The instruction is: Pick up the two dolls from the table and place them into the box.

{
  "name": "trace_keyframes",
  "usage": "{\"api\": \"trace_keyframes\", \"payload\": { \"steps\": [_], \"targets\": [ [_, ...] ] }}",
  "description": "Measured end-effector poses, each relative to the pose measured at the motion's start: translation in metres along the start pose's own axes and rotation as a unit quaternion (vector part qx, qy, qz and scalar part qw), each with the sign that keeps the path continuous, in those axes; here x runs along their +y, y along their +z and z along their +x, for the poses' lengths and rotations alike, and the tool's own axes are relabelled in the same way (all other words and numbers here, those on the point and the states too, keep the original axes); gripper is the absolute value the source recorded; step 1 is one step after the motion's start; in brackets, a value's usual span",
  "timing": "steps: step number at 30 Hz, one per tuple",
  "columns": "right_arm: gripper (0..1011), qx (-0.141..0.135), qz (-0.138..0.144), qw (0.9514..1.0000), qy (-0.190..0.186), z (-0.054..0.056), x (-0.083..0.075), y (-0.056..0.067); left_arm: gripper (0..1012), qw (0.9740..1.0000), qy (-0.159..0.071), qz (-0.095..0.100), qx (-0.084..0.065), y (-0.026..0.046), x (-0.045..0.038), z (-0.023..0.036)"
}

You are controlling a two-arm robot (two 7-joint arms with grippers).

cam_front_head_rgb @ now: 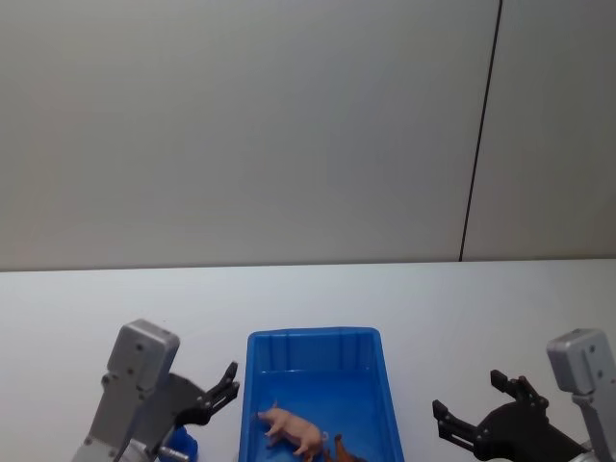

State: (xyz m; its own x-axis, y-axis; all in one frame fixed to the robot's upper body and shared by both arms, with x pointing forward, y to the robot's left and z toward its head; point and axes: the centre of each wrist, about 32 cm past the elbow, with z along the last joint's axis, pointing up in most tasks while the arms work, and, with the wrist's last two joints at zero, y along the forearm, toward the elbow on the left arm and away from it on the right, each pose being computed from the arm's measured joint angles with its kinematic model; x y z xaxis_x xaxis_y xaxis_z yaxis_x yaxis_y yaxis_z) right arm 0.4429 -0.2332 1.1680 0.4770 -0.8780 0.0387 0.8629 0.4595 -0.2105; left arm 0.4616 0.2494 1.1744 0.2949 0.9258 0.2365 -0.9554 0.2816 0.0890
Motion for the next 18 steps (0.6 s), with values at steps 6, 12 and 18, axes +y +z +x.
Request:
{"api": "trace_keyframes", "payload": {
  "steps": [6, 12, 18],
  "targets": [
    [1001, 0.0, 0.0, 1.0, 0.0, 0.0, 0.0, 0.0, 1001, 0.9997, 0.004, 0.019, 0.011, -0.0132, 0.0036, 0.0051],
    [1001, 0.0, 0.0, 1.0, -0.001, 0.001, -0.001, 0.0, 1002, 0.9991, 0.002, 0.038, 0.018, -0.0253, 0.0036, 0.0094],
    [1001, -0.001, 0.001, 1.0, -0.001, 0.001, -0.001, 0.0, 1001, 0.9979, -0.003, 0.059, 0.026, -0.0388, 0.0007, 0.0145]
  ]
}}
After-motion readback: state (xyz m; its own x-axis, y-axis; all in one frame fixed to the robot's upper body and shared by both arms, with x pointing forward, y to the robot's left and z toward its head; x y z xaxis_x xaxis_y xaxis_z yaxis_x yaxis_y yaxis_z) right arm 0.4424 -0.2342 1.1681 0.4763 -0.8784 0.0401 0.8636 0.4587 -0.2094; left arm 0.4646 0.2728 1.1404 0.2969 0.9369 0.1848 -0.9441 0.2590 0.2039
